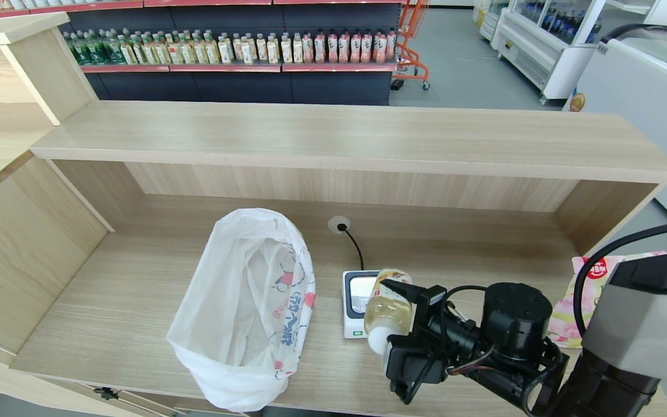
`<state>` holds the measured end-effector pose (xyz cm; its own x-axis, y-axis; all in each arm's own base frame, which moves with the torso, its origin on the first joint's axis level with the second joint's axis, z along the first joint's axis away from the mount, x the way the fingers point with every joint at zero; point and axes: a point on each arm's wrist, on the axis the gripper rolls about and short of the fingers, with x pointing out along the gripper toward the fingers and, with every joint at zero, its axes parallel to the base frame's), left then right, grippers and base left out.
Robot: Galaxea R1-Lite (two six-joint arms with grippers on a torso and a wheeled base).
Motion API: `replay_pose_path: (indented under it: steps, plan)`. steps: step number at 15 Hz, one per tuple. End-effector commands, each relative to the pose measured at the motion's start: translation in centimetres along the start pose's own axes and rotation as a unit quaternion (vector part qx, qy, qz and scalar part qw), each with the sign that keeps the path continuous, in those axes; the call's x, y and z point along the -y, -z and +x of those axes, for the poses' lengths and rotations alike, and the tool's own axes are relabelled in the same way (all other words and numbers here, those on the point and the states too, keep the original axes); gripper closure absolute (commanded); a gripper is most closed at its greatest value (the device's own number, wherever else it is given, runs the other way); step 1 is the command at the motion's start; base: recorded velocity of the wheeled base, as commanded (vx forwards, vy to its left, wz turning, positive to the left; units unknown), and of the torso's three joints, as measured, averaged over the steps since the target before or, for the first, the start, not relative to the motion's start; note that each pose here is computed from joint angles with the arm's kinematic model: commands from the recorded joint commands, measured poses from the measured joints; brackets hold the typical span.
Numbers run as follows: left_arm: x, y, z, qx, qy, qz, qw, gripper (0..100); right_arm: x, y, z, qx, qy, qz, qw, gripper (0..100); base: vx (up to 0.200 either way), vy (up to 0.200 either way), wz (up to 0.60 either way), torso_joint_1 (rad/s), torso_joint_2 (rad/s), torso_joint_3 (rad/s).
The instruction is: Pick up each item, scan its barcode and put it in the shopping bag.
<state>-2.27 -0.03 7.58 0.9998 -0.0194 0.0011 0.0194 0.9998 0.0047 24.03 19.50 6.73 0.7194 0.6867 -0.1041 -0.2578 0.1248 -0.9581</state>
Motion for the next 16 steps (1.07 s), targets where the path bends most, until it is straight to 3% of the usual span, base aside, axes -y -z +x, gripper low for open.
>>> replay_pose_path:
  steps: [1, 10, 13, 16]
  plan:
    - [0.0, 0.0, 0.0, 0.0, 0.0, 0.0, 1.0, 0, 0.3, -0.3, 0.1, 0.0, 0.009, 0.003, 1.0, 100, 0.0, 0.0, 0.0, 0.0, 0.0, 0.0]
    - [0.0, 0.0, 0.0, 0.0, 0.0, 0.0, 1.0, 0, 0.8, -0.4, 0.2, -0.028, 0.028, 0.008, 0.999, 100, 0.0, 0.0, 0.0, 0.0, 0.0, 0.0]
    - [0.0, 0.0, 0.0, 0.0, 0.0, 0.0, 1.0, 0, 0.9, -1.0, 0.3, -0.059, 0.045, 0.047, 0.996, 100, 0.0, 0.0, 0.0, 0.0, 0.0, 0.0]
    - [0.0, 0.0, 0.0, 0.0, 0.0, 0.0, 1.0, 0, 1.2, -1.4, 0.5, -0.054, 0.054, 0.077, 0.994, 100, 0.0, 0.0, 0.0, 0.0, 0.0, 0.0]
